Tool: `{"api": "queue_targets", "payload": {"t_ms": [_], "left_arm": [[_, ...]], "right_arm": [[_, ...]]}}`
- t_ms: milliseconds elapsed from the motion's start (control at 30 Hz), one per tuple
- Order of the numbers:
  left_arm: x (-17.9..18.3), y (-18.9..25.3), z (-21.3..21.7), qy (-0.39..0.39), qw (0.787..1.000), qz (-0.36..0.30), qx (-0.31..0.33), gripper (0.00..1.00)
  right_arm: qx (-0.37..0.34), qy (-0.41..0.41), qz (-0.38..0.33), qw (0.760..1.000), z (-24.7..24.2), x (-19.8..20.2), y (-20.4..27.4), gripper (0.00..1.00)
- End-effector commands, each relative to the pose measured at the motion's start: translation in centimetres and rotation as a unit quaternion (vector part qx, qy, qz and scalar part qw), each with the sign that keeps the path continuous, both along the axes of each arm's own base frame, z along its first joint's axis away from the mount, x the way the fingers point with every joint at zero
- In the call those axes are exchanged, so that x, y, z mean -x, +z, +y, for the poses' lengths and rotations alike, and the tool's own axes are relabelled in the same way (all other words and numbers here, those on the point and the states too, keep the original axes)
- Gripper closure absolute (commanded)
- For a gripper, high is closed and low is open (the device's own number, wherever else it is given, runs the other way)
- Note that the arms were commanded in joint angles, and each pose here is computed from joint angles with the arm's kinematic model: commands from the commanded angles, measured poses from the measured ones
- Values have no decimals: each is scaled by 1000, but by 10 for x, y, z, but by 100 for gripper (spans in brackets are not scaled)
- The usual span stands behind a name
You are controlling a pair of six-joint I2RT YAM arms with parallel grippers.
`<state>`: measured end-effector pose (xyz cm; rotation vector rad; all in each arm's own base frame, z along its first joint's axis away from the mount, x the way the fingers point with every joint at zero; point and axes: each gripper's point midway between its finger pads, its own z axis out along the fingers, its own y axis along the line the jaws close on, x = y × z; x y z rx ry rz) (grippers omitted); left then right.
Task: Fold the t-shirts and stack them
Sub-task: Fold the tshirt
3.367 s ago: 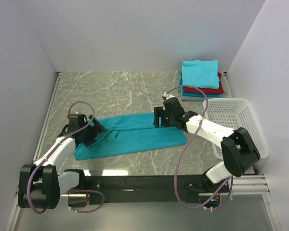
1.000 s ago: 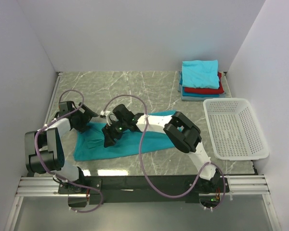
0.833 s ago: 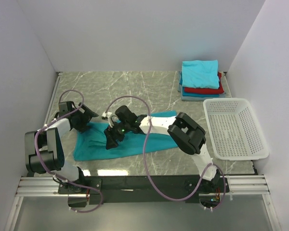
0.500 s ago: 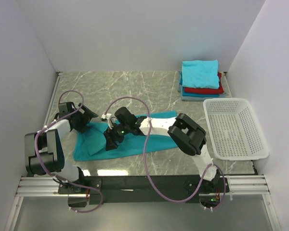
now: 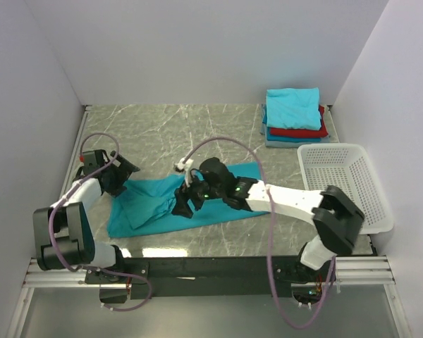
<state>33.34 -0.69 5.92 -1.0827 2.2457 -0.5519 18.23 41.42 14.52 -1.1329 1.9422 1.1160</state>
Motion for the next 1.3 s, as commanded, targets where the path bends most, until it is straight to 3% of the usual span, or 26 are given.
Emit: {"api": "queue_targets", "payload": {"t_ms": [0,100,233,367,633,867,1133,1167,1233,1267], "left_arm": [[-3,30,1,14,999,-41,3,1],[4,46,-4,21,998,-60,12,1],[29,48,-36,-3,996,-78,41,0],[49,40,-62,-27,996,-81,39,0],[53,6,-62,-20,999,-44,12,1],[36,-19,-54,-20,1000,3,-17,1],[-45,-40,-58,-23,1000,2,-20,0],[-76,-20,-65,-38,999,-33,-11,0],[-98,-35,-86,-83,996,-25,10,1],[-132,-13,-93,-91,994,-54,11,1]], "right_arm": [[9,-165,-30,986,-34,-47,17,23],[16,-265,2,964,-79,-79,11,22],[32,-402,57,913,-159,-129,-20,20],[86,-479,65,871,-205,-149,-50,14],[144,-490,115,852,-209,-181,-91,11],[173,-472,162,849,-210,-157,-123,9],[151,-453,212,853,-206,-93,-131,7],[161,-441,210,857,-201,-80,-132,7],[168,-439,204,859,-195,-62,-131,7],[178,-415,202,869,-181,-43,-131,7]]}}
